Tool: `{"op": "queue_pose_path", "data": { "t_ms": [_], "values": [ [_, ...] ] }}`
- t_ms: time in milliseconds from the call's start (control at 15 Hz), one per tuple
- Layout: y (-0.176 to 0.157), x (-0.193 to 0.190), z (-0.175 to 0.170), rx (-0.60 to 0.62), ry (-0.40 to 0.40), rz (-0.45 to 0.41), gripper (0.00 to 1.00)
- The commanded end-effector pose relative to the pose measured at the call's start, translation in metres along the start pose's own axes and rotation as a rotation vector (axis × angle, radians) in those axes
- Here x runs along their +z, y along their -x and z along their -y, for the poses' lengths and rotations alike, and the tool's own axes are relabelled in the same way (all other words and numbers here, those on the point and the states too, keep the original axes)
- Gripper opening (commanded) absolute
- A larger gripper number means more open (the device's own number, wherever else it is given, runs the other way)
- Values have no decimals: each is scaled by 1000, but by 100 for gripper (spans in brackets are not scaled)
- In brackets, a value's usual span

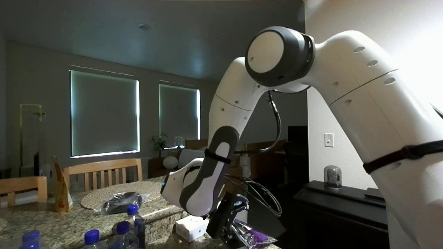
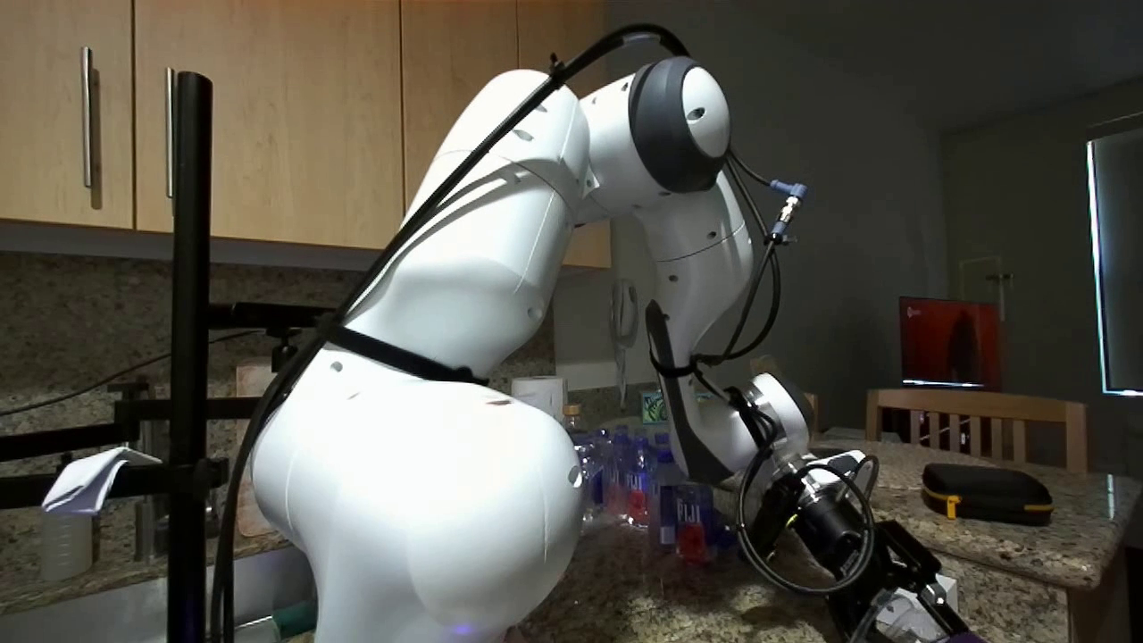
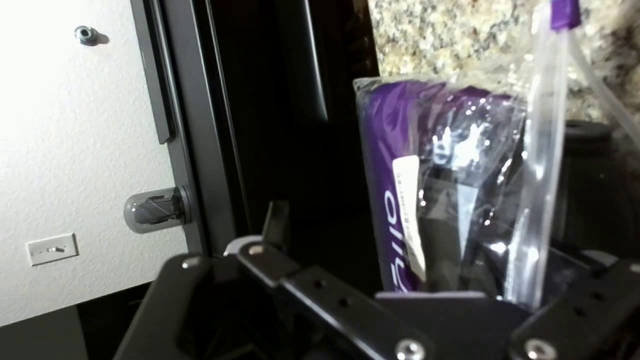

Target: Move the purple plastic bag up

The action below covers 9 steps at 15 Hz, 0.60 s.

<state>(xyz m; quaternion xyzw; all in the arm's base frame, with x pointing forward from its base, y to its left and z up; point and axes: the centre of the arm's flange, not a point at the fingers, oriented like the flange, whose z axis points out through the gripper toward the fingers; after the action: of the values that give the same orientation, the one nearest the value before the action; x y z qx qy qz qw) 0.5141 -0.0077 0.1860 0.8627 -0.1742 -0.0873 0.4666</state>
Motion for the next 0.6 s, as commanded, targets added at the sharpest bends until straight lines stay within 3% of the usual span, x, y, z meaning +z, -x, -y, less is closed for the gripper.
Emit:
{"op": "queue_pose_path", "data": {
  "t_ms": [0, 267, 333, 400, 533],
  "values": [
    [-13, -2, -14, 27, 59, -9, 100],
    [-17, -2, -16, 15, 95, 7, 100],
    [-16, -1, -15, -2, 102, 18, 90],
    [-15, 0, -14, -14, 107, 24, 73],
    [-14, 5, -12, -47, 121, 42, 60]
  ]
}}
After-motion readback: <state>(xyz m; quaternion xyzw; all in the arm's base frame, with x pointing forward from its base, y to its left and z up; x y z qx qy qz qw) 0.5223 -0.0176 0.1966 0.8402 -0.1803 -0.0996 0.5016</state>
